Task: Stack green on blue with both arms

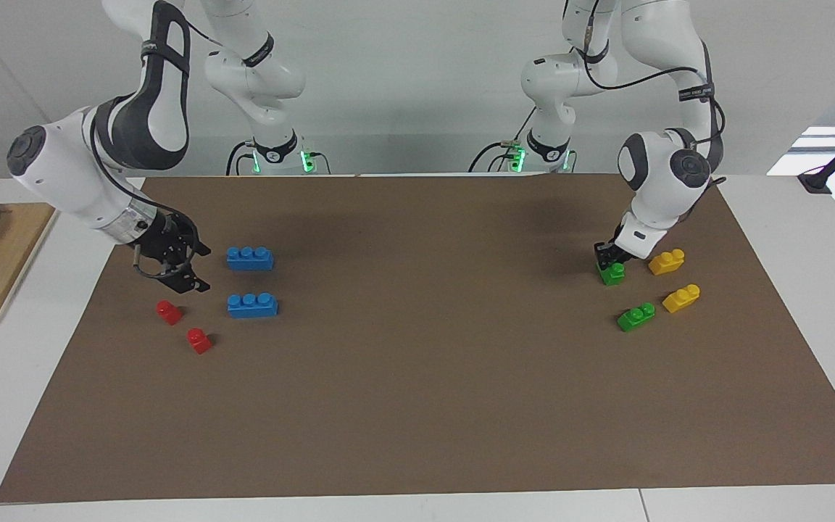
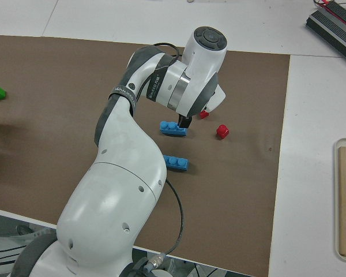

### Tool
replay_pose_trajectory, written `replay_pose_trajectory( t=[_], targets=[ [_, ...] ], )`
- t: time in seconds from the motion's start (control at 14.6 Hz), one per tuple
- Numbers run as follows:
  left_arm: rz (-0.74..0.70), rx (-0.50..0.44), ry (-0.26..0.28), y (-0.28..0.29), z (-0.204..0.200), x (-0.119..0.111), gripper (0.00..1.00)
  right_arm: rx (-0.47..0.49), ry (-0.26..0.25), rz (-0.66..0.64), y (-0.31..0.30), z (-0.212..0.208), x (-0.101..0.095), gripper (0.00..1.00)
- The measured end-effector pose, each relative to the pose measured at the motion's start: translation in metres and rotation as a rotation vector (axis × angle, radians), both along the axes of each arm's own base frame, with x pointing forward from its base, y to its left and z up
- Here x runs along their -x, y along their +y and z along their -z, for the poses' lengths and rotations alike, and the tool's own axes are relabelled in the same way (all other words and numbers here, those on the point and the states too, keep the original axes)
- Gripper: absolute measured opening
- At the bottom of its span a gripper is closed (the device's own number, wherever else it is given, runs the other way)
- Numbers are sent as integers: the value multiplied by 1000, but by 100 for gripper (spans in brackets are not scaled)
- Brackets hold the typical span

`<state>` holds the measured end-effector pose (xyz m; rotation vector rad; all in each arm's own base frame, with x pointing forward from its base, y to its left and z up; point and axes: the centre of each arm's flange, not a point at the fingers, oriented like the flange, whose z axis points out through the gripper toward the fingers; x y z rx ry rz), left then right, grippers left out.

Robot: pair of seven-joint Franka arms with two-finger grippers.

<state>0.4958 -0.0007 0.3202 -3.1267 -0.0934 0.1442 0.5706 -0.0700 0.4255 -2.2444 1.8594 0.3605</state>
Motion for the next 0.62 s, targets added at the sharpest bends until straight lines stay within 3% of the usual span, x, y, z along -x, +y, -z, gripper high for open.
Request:
replay_pose_trajectory(
  t=[0.14, 0.27, 0.62],
  targets=[
    [-1, 0, 7, 0, -7, -4, 34, 3, -2, 9, 1, 14, 3, 90],
    [-3, -1, 24, 0, -29, -14, 34, 8, -7, 8, 4, 25, 5, 100],
    [-79, 2, 33, -9, -100, -40, 34, 15, -4, 16, 7, 55, 2, 100]
  ],
)
